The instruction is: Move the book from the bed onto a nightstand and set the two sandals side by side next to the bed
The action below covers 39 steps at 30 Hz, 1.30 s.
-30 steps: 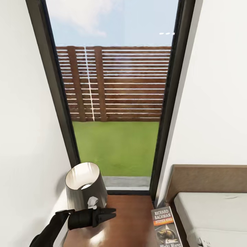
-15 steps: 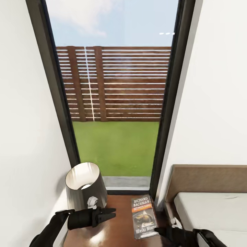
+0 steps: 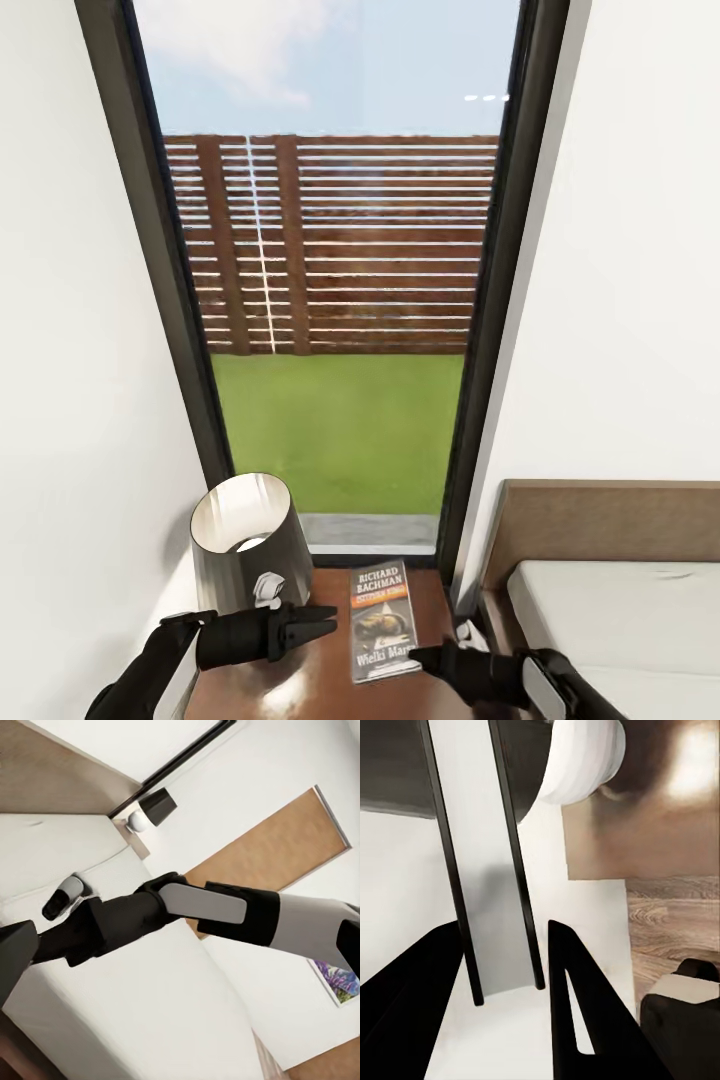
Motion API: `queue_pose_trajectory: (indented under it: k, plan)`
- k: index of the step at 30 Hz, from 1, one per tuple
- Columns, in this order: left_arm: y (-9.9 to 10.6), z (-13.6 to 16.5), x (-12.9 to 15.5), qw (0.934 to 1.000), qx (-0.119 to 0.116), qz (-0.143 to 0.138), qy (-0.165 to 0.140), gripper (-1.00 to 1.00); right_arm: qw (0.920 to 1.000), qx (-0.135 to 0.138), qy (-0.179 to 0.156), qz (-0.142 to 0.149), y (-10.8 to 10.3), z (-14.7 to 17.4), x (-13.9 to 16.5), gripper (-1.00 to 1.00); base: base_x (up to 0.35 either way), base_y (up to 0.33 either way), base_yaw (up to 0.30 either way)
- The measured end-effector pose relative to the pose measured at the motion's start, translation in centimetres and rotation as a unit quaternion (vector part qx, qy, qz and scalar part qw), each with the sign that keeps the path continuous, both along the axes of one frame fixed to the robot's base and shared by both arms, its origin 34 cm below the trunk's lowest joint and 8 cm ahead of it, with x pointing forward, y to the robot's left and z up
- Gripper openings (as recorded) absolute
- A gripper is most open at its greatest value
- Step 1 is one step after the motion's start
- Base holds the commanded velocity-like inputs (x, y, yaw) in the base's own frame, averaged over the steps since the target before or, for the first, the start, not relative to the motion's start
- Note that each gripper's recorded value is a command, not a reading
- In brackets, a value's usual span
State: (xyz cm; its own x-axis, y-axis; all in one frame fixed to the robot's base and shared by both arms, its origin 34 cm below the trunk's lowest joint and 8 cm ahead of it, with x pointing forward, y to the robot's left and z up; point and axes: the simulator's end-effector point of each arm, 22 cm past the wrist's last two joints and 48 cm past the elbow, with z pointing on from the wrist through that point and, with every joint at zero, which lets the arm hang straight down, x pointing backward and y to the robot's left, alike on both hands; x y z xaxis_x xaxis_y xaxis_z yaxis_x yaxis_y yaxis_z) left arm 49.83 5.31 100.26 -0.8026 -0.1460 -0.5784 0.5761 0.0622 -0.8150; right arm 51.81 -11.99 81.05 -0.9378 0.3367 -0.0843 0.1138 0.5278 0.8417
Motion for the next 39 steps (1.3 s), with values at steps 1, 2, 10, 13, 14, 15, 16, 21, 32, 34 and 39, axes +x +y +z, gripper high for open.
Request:
queue_pose_trajectory:
  k: [1, 2, 10, 13, 14, 15, 16, 21, 32, 34, 39]
  plan:
    - [0.0, 0.0, 0.0, 1.0, 0.0, 0.0, 0.0, 1.0, 0.9998, 0.016, 0.012, -0.01, 0.3, 0.5, 0.2, -1.0, 0.0, 0.0, 0.0]
    - [0.0, 0.0, 0.0, 1.0, 0.001, 0.0, 0.0, 1.0, 0.9993, 0.024, 0.022, -0.019, 0.3, 0.7, 0.4, -1.0, 0.0, 0.0, 0.0]
    - [0.0, -0.4, 0.2, 1.0, 0.002, 0.001, 0.001, 1.0, 0.9981, 0.023, 0.046, -0.034, 0.1, 0.2, 0.6, -1.0, 0.0, 0.0, 0.0]
    - [0.0, -0.6, 0.3, 1.0, 0.002, 0.002, 0.001, 1.0, 0.9981, 0.022, 0.047, -0.034, 0.1, -0.1, 0.7, -1.0, 0.0, 0.0, 0.0]
    - [0.0, -0.7, 0.4, 1.0, 0.002, 0.002, 0.001, 1.0, 0.9981, 0.022, 0.047, -0.034, 0.1, -0.2, 0.7, -1.0, 0.0, 0.0, 0.0]
    - [0.0, -0.8, 0.4, 1.0, 0.001, 0.002, 0.0, 1.0, 0.9981, 0.022, 0.047, -0.034, 0.1, -0.3, 0.7, -1.0, 0.0, 0.0, 0.0]
    - [0.0, -0.8, 0.4, 1.0, 0.002, 0.002, 0.0, 1.0, 0.9981, 0.019, 0.048, -0.034, 0.0, -0.5, 0.8, -1.0, 0.0, 0.0, 0.0]
    - [0.0, -1.2, 0.6, 1.0, 0.002, 0.001, 0.0, 1.0, 0.9953, -0.054, 0.073, -0.036, -1.9, -3.6, 0.2, -1.0, 0.0, 0.0, 0.0]
    - [0.0, -2.2, 1.0, 1.0, 0.002, 0.001, 0.0, 1.0, 0.9931, -0.072, 0.083, -0.042, -2.5, -5.1, 0.5, -1.0, 0.0, 0.0, 0.0]
    - [0.0, -2.4, 1.1, 1.0, 0.002, 0.002, 0.0, 1.0, 0.9932, -0.071, 0.083, -0.041, -2.4, -5.3, 0.5, -1.0, 0.0, 0.0, 0.0]
    - [0.0, -2.9, 1.2, 1.0, 0.002, 0.001, 0.0, 1.0, 0.9936, -0.067, 0.082, -0.041, -2.3, -5.5, 0.8, -1.0, 0.0, 0.0, 0.0]
